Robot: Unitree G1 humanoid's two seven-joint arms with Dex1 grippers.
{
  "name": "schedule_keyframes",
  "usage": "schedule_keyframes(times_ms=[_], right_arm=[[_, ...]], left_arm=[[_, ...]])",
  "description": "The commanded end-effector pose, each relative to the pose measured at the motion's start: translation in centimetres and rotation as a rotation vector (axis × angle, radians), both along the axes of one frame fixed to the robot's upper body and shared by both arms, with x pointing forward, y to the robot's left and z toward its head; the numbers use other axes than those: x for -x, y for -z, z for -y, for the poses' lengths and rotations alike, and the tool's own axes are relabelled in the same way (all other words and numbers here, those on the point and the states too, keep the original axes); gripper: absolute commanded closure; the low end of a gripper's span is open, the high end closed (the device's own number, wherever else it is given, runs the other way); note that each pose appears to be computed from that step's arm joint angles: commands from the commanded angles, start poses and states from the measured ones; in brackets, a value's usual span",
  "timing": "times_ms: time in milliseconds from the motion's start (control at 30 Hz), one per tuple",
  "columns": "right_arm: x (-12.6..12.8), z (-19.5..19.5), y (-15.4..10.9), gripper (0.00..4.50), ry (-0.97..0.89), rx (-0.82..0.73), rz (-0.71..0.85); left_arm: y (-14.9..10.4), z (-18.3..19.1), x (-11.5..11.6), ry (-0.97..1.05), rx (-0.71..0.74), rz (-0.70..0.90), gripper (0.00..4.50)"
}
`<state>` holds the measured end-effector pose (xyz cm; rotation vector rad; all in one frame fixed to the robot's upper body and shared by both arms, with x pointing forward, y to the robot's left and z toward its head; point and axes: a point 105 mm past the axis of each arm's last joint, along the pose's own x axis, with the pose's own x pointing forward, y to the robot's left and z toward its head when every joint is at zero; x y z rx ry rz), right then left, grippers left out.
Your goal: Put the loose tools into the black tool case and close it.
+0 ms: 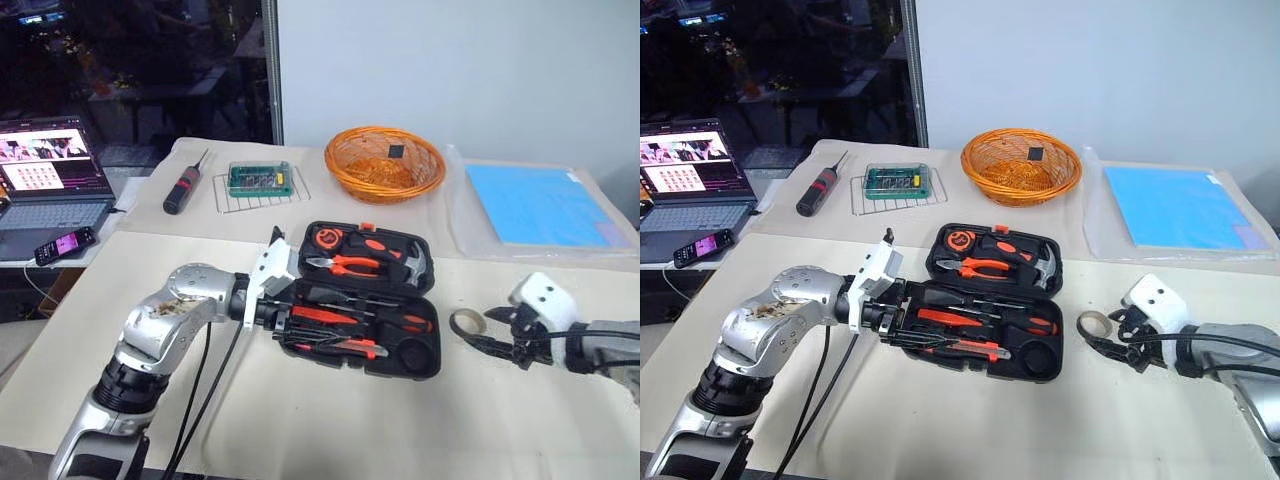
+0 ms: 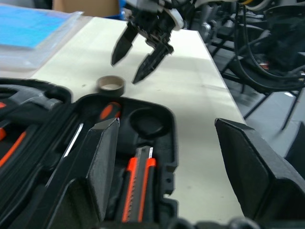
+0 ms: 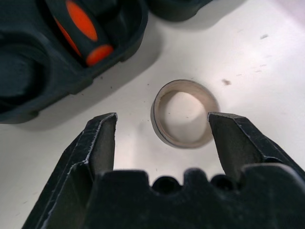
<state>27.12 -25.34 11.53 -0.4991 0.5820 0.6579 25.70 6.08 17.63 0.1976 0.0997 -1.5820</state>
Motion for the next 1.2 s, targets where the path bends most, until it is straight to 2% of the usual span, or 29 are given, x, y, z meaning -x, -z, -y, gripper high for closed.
schedule_keyframes(times_ms=[33,100,133,333,400,567,700,833,933,1200], right_arm=[[-1.1,0.2,0.0,1.01,-0.029,0.043,-0.009],[-1.4,0.1,0.4,1.57,-0.053,0.052,-0.026],[-1.5,0.0,0.5,1.68,-0.066,0.057,-0.028],[-1.3,-0.8,-0.1,3.89,-0.137,0.042,-0.029],[-1.0,-0.9,-0.5,4.44,-0.156,0.035,-0.03],[0.7,-2.1,-3.6,4.44,-0.221,0.01,0.004],[1.9,-4.2,-4.8,4.44,-0.265,0.033,0.041],[3.6,-7.0,-4.6,4.44,-0.348,0.002,-0.007],[4.3,-8.4,-3.3,4.44,-0.377,0.015,-0.047],[4.6,-9.7,-0.8,4.44,-0.393,0.055,-0.104]], left_arm=[[-0.9,0.0,0.3,-0.023,0.028,0.047,1.02],[-0.8,0.0,0.3,-0.044,0.033,0.049,0.98],[-0.8,0.0,0.3,-0.052,0.037,0.049,0.98],[-0.5,-0.3,0.3,-0.083,0.039,0.041,0.98],[-0.3,-0.4,0.4,-0.084,0.036,0.038,0.98],[0.2,-0.9,0.7,-0.083,0.021,0.025,0.98],[0.5,-1.6,0.9,-0.081,0.008,0.011,0.98],[0.5,-2.0,1.2,-0.075,0.001,0.007,0.98],[0.7,-2.4,1.5,-0.064,-0.013,0.011,0.98],[1.0,-2.9,1.5,-0.071,-0.028,0.01,0.98]])
